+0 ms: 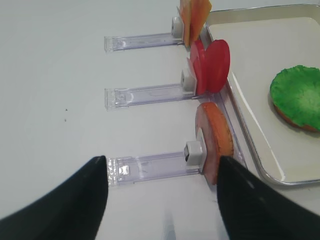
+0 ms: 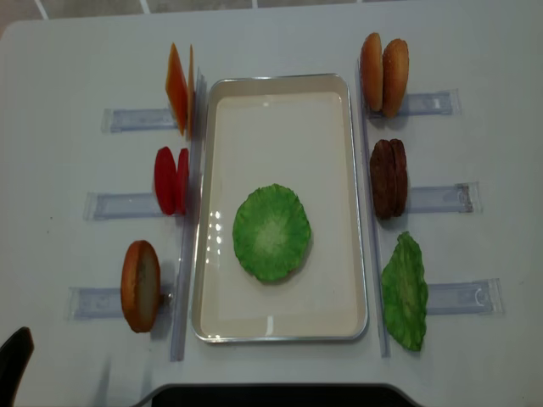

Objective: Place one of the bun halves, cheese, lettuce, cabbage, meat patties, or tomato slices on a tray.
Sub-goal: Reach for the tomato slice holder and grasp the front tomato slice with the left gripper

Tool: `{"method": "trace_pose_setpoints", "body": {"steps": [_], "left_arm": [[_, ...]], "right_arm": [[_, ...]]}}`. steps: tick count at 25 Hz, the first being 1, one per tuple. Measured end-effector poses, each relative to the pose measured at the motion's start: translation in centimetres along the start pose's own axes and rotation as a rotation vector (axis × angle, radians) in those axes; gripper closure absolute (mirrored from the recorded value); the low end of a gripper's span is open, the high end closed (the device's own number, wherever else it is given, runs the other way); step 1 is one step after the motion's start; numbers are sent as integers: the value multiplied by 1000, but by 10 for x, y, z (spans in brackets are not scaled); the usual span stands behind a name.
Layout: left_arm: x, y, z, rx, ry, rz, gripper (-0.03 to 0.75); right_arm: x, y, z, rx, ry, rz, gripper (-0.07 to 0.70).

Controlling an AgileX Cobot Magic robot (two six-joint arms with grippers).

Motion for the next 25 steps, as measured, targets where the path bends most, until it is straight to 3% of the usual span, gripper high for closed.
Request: {"method": "trace_pose_setpoints", "body": {"steps": [25], "left_arm": [[0, 1, 0, -7, -2, 0, 198]], "right_arm": [[0, 0, 0, 0, 0, 0, 357]]}}
Point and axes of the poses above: a point on each arm's last joint axis where the gripper is mounted, z pointing out along that axis toward the gripper, y along the wrist's bending axis when the last joint is at zero, x = y × z, the point moved 1 cm from there along z, pointing out along that axis toward the gripper, and after that the axes turned 14 degrees about -z, right-handed, at the moved point
